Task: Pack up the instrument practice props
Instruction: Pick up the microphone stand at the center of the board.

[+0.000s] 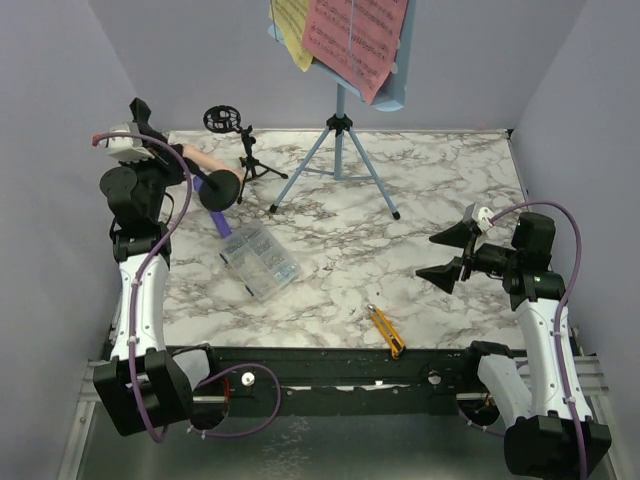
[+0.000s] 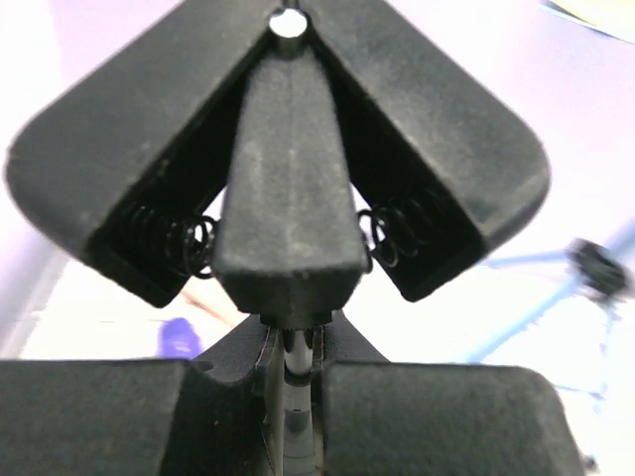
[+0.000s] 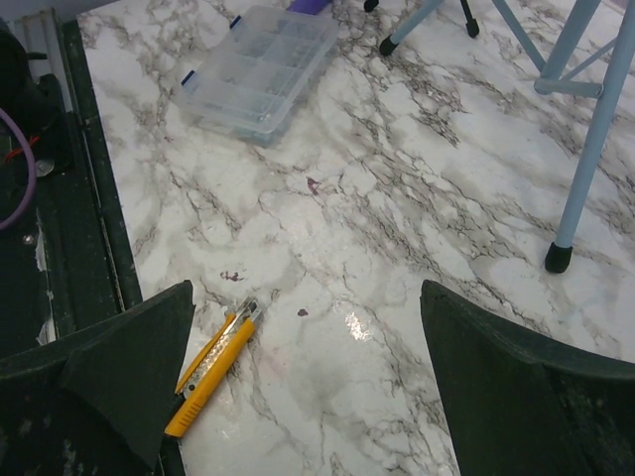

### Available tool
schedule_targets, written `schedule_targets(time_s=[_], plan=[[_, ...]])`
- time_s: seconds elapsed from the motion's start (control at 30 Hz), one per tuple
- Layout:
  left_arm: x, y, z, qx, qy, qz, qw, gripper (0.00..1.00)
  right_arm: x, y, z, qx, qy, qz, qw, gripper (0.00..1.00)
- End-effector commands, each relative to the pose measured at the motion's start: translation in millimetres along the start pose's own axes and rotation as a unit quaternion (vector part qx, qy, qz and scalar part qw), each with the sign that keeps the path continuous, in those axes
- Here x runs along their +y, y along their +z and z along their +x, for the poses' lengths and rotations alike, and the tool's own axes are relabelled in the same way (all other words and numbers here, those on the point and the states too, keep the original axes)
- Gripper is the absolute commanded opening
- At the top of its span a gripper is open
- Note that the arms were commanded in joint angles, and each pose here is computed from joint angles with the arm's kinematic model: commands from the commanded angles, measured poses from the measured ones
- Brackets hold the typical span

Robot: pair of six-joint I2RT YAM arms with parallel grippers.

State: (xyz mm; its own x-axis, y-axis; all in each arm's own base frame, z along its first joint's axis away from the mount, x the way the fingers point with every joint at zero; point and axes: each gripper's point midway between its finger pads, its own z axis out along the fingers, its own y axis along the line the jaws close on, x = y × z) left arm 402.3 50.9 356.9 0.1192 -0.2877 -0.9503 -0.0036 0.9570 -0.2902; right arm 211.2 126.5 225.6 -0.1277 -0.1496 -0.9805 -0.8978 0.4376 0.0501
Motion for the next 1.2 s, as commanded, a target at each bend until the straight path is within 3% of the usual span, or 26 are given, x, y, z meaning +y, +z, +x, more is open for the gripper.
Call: schedule_targets(time_s=[0.0, 0.2, 0.3, 0.43, 0.67, 0.8, 1.1, 1.17], plan=[[-104, -41, 5, 0.063, -0.098, 0.229, 0.966, 0.00, 14, 0, 5, -0.010, 0.010, -0.031, 0.999, 0.99], [-218, -111, 17, 0.117, -0.110, 0.422, 0.892, 0.00, 37, 1, -3, -0.047, 0.006, -0.098, 0.994, 0.99], [-260, -139, 19, 0.131, -0.129, 0.473, 0.862, 0.00, 44, -1, -22, -0.072, 0.012, -0.133, 0.988, 0.99], [-304, -164, 27, 0.128, -0.153, 0.507, 0.839, 0.00, 48, 1, -59, -0.085, 0.014, -0.175, 0.981, 0.99], [-378, -190, 40, 0.107, -0.153, 0.551, 0.813, 0.00, 77, 26, -76, -0.048, 0.058, -0.277, 0.958, 0.99], [-409, -200, 45, 0.096, -0.136, 0.573, 0.802, 0.00, 74, 37, -67, -0.024, 0.073, -0.264, 0.962, 0.99], [-433, -206, 45, 0.074, -0.120, 0.586, 0.798, 0.00, 76, 42, -36, -0.011, 0.118, -0.254, 0.960, 0.92], [-435, -206, 44, 0.071, -0.122, 0.586, 0.798, 0.00, 78, 42, -30, -0.010, 0.122, -0.256, 0.959, 0.85]])
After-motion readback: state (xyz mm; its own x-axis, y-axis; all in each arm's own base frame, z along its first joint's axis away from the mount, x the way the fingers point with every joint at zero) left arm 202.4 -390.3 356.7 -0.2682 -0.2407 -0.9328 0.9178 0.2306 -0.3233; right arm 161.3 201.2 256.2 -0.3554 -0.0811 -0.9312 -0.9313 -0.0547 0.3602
